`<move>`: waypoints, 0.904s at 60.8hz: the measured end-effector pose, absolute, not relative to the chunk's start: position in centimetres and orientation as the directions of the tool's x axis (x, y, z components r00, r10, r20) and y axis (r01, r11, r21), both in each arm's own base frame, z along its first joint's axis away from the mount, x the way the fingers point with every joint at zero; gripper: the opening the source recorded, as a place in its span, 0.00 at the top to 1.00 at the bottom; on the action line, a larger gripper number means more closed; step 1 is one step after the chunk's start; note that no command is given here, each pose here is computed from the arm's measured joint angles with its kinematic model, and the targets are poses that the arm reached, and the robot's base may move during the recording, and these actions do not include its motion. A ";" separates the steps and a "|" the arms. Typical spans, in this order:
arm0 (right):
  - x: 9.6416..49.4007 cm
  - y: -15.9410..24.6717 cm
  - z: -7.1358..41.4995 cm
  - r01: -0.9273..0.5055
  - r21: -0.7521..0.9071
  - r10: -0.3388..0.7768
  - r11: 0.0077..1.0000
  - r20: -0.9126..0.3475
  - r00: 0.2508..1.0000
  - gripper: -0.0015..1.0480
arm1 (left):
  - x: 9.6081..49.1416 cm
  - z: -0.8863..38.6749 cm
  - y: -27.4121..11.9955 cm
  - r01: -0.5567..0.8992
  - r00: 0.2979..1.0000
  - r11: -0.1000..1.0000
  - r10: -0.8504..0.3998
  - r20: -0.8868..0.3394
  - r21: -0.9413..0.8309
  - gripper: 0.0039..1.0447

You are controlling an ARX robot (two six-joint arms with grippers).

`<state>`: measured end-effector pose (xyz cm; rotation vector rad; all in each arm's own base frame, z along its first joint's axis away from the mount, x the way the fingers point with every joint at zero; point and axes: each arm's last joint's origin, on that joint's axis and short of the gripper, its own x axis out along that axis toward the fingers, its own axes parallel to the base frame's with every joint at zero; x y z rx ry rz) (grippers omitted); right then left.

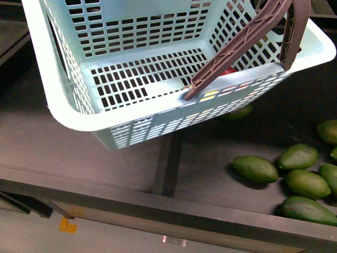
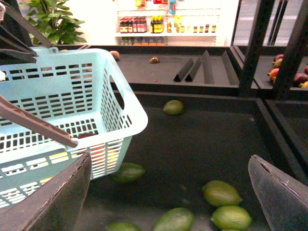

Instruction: Pick lemon and mango into basket

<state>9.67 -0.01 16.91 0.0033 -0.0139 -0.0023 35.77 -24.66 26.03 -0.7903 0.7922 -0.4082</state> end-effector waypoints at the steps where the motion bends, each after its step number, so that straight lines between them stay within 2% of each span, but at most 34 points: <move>1: 9.7 0.0 16.9 0.001 0.003 -0.002 1.000 0.014 1.000 0.08 | 35.8 26.0 -24.7 0.041 0.646 0.648 -0.598 -0.474 -0.761 0.96; 23: 9.7 0.0 16.9 -0.003 0.003 0.003 1.000 0.012 1.000 0.08 | 36.2 26.0 -24.0 0.027 0.671 0.660 -0.569 -0.475 -0.751 0.96; 26: 9.7 0.0 16.9 -0.003 0.003 0.003 1.000 0.012 1.000 0.08 | 36.2 25.8 -24.3 -0.005 0.747 0.644 -0.506 -0.430 -0.765 0.96; 28: 9.7 0.0 16.9 -0.002 0.003 0.002 1.000 0.012 1.000 0.08 | 36.7 25.5 -24.7 -0.050 0.835 0.596 -0.415 -0.361 -0.802 0.96; 29: 9.7 0.0 16.9 -0.002 0.003 0.002 1.000 0.012 1.000 0.08 | 36.9 25.3 -24.9 -0.063 0.854 0.583 -0.389 -0.346 -0.810 0.96; 30: 9.7 0.0 16.9 -0.004 0.003 0.004 1.000 0.012 1.000 0.08 | 37.3 25.0 -25.2 -0.091 0.902 0.541 -0.310 -0.299 -0.836 0.96; 33: 9.7 0.0 16.9 -0.002 0.003 0.002 1.000 0.012 1.000 0.08 | 38.8 24.2 -25.3 -0.145 0.943 0.492 -0.195 -0.271 -0.858 0.96; 46: 9.7 0.0 16.9 0.003 0.003 -0.003 1.000 0.012 1.000 0.08 | 46.9 21.5 -22.0 -0.232 0.949 0.394 -0.109 -0.296 -0.889 0.96; 55: 9.7 0.0 16.9 0.000 0.003 0.000 1.000 0.012 1.000 0.08 | 51.5 18.4 -20.5 -0.304 0.930 0.377 -0.082 -0.358 -0.875 0.96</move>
